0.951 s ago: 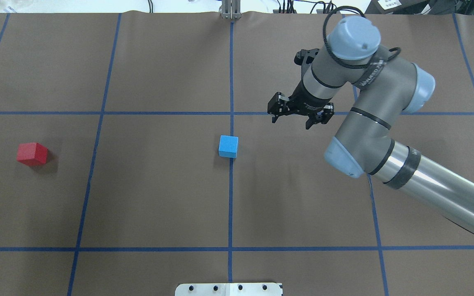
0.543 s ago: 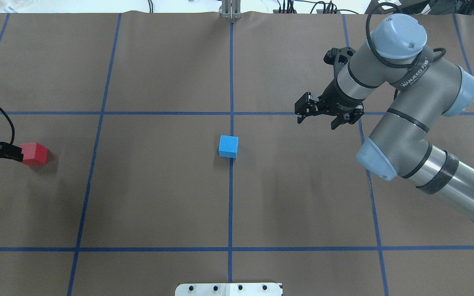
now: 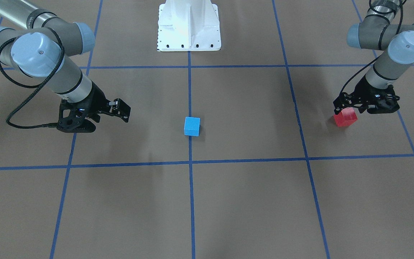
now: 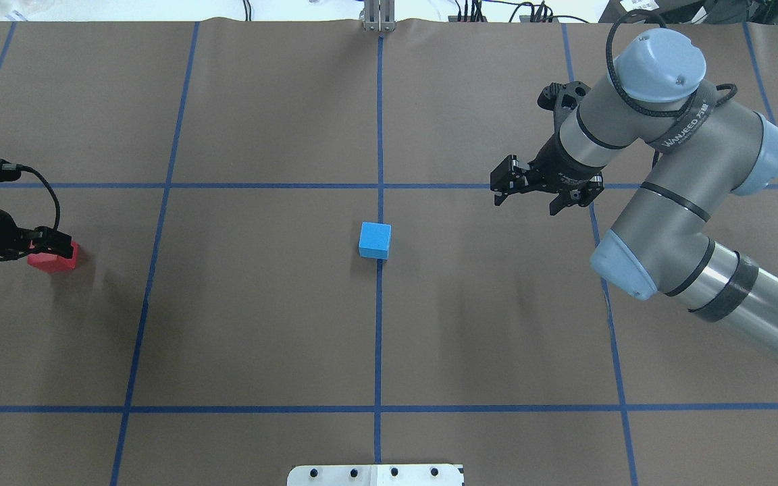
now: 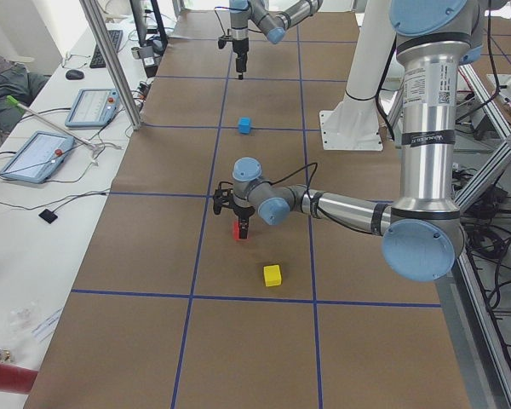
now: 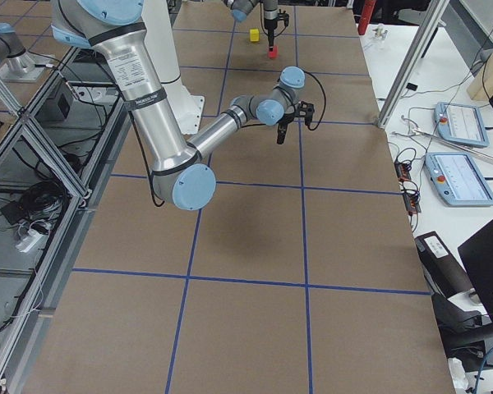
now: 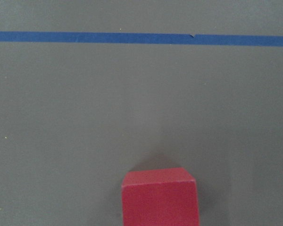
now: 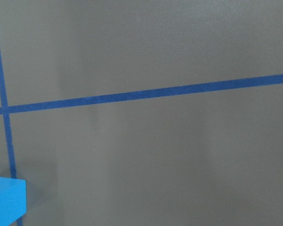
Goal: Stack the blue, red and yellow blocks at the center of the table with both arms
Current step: 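Open the right gripper and withdraw it while the left gripper reaches the red cube, then grasp the red cube with the left gripper and carry it toward the blue cube, then align and lower the red cube onto the blue cube with the left gripper, then open the left gripper and withdraw it from the stack, then reach the left gripper down to the yellow cube and grasp it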
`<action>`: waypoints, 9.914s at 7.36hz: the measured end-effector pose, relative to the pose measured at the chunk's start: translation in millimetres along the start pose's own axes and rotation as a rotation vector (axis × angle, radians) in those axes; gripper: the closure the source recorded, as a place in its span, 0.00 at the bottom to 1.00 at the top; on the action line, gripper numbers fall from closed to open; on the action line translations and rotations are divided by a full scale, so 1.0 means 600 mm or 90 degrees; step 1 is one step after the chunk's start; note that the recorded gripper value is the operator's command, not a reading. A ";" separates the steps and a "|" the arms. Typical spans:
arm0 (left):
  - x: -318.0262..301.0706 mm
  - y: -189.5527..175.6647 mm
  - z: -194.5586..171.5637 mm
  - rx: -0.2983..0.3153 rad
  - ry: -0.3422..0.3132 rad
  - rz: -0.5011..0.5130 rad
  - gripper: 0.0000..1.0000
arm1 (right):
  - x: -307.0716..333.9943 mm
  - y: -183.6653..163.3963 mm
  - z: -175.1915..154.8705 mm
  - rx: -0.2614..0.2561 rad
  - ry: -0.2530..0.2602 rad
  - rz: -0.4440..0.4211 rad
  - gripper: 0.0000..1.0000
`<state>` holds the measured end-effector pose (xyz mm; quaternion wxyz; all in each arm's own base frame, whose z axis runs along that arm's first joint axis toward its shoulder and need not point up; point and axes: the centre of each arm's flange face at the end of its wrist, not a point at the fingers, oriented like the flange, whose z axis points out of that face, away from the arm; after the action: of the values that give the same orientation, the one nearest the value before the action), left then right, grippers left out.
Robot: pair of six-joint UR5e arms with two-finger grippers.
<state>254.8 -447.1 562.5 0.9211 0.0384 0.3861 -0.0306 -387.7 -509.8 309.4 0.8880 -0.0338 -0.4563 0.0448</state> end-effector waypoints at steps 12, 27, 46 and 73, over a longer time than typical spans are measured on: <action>0.504 -0.057 -0.138 -0.047 0.092 -0.014 1.00 | 0.142 -0.022 -0.036 0.020 0.029 -0.048 0.00; 0.935 -0.058 -0.114 -0.015 0.009 0.113 1.00 | 0.229 -0.058 -0.012 0.018 0.071 -0.057 0.00; 0.927 -0.040 -0.067 -0.035 -0.007 0.118 1.00 | 0.226 -0.062 -0.009 0.016 0.071 -0.055 0.00; -0.317 0.078 -0.007 0.013 -0.015 0.155 0.00 | 0.223 -0.060 -0.045 0.038 0.058 -0.053 0.00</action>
<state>122.8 -394.8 697.4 0.9221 0.0937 0.3675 0.0771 -286.3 -531.6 405.2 0.9095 0.0096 -0.4150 0.0196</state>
